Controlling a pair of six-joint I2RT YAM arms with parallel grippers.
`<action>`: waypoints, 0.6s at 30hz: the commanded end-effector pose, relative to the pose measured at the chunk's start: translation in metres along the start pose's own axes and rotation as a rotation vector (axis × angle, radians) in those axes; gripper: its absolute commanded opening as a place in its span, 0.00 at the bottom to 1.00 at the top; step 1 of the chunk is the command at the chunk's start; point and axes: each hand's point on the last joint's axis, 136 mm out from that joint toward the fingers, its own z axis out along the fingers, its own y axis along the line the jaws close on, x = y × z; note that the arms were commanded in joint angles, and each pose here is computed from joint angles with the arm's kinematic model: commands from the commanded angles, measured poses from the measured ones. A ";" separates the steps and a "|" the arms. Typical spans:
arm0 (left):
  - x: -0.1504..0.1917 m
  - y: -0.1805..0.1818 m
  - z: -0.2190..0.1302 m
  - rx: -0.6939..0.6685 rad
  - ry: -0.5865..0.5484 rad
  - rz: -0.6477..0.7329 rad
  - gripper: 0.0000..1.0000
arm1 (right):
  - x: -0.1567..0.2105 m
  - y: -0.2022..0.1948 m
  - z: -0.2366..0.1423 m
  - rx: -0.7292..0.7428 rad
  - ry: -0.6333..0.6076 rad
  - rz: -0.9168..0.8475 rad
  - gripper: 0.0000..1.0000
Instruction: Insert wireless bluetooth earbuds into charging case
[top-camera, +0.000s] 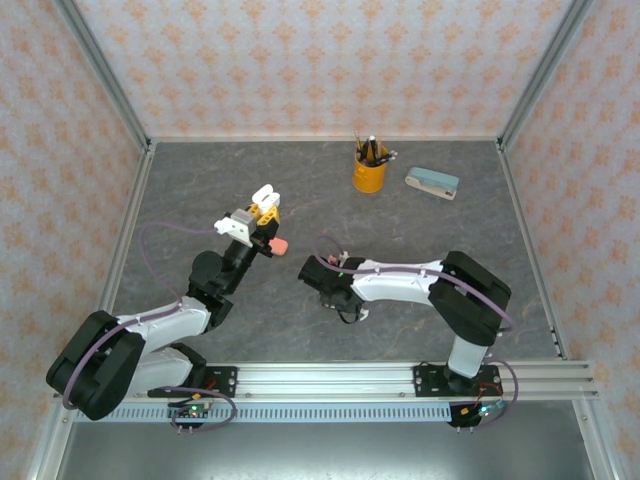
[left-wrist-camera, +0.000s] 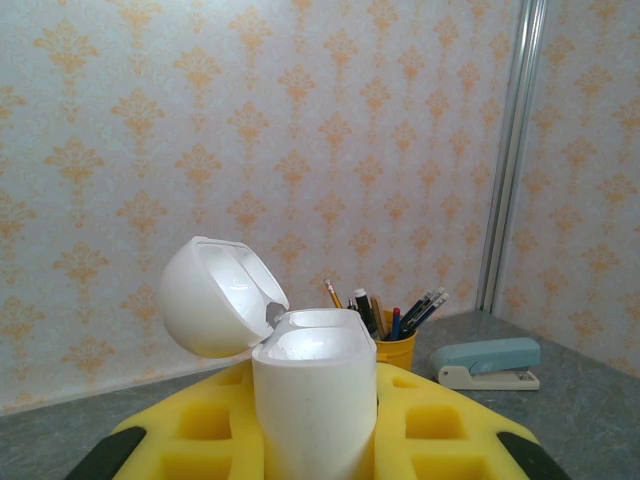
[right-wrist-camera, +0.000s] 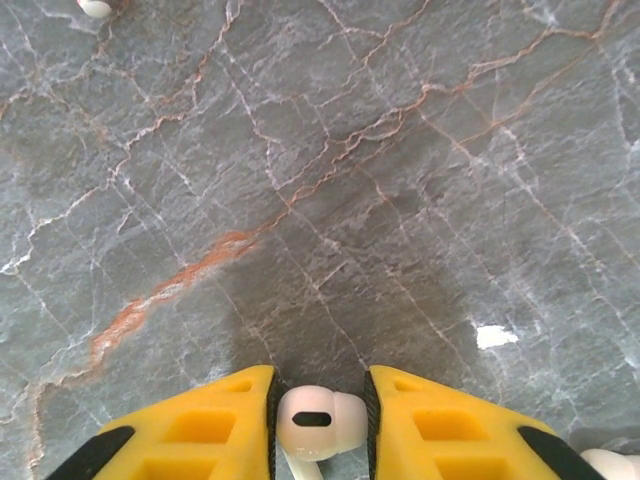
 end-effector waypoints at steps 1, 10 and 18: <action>-0.003 0.001 -0.002 0.004 -0.009 -0.009 0.00 | -0.005 -0.010 0.001 0.005 -0.033 0.025 0.27; 0.001 -0.003 -0.007 0.032 0.008 -0.003 0.00 | -0.032 -0.003 -0.026 -0.101 -0.161 0.044 0.26; -0.002 -0.012 -0.012 0.081 0.016 0.012 0.00 | -0.074 0.007 -0.078 -0.222 -0.324 0.018 0.26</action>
